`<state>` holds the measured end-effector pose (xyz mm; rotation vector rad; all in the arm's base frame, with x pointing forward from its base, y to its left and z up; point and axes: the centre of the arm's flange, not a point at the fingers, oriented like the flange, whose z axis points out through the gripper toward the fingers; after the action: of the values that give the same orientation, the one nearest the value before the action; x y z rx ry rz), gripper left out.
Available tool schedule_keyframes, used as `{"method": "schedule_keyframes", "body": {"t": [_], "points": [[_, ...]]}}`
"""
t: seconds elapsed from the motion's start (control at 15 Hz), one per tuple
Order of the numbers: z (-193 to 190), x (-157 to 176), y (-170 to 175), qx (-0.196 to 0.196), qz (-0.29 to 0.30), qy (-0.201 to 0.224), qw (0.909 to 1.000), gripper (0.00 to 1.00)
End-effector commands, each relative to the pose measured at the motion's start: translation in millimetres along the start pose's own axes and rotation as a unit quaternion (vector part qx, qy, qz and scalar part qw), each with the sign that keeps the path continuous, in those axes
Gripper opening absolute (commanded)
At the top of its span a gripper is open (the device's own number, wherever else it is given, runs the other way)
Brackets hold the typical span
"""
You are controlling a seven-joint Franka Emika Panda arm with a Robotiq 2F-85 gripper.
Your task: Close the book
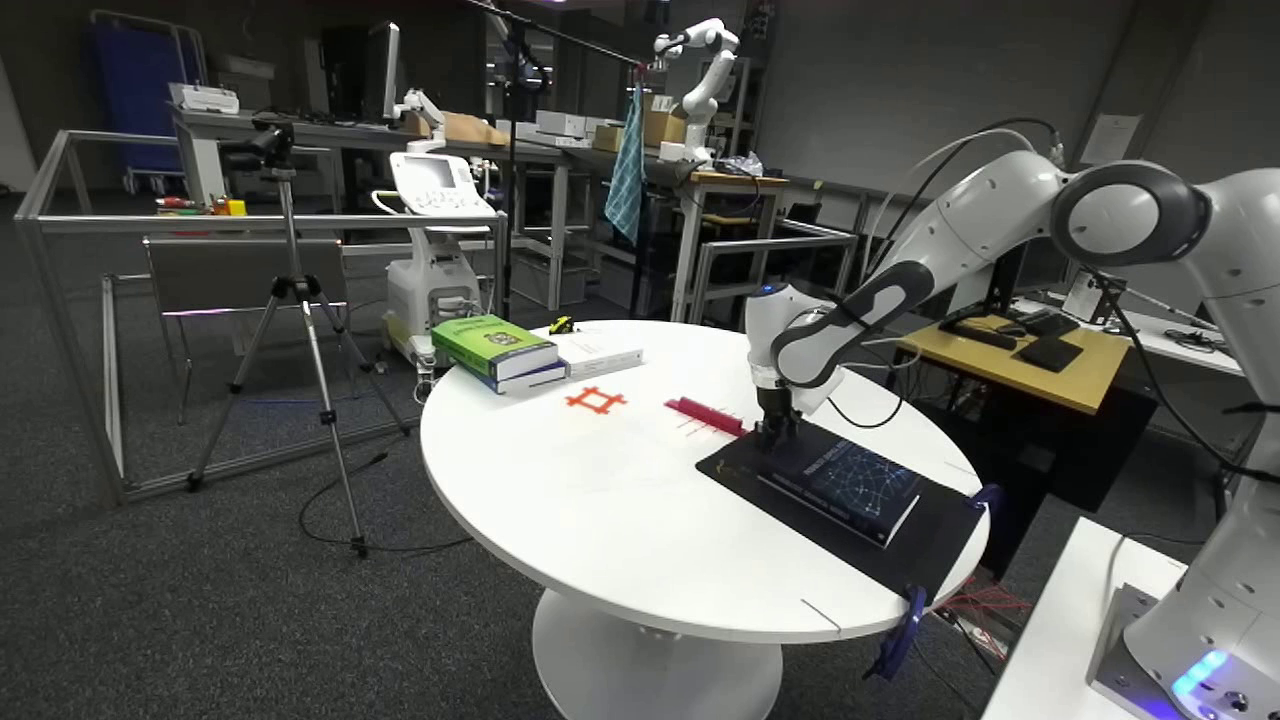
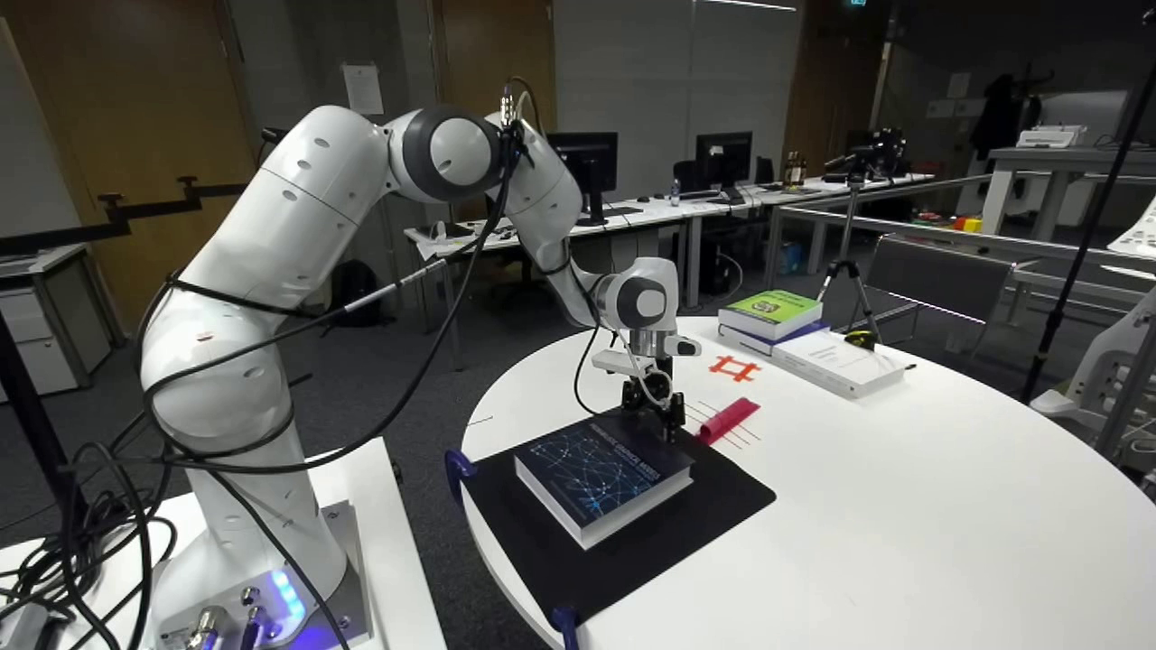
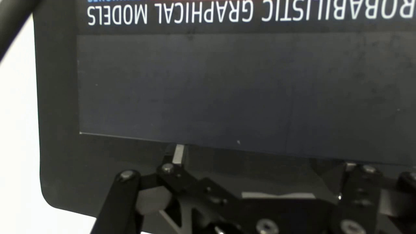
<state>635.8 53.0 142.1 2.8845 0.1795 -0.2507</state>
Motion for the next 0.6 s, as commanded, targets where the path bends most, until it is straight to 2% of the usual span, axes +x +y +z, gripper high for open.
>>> {"method": "schedule_keyframes", "body": {"t": [0.0, 0.27, 0.53], "points": [[-21.4, -15.9, 3.8, 0.005, 0.008, 0.017, 0.9998, 1.0], [-56.5, -19.4, -4.7, 0.031, 0.005, 0.075, 0.9967, 1.0], [-91.7, -40.7, -8.9, 0.061, 0.004, 0.14, 0.9882, 1.0]]}}
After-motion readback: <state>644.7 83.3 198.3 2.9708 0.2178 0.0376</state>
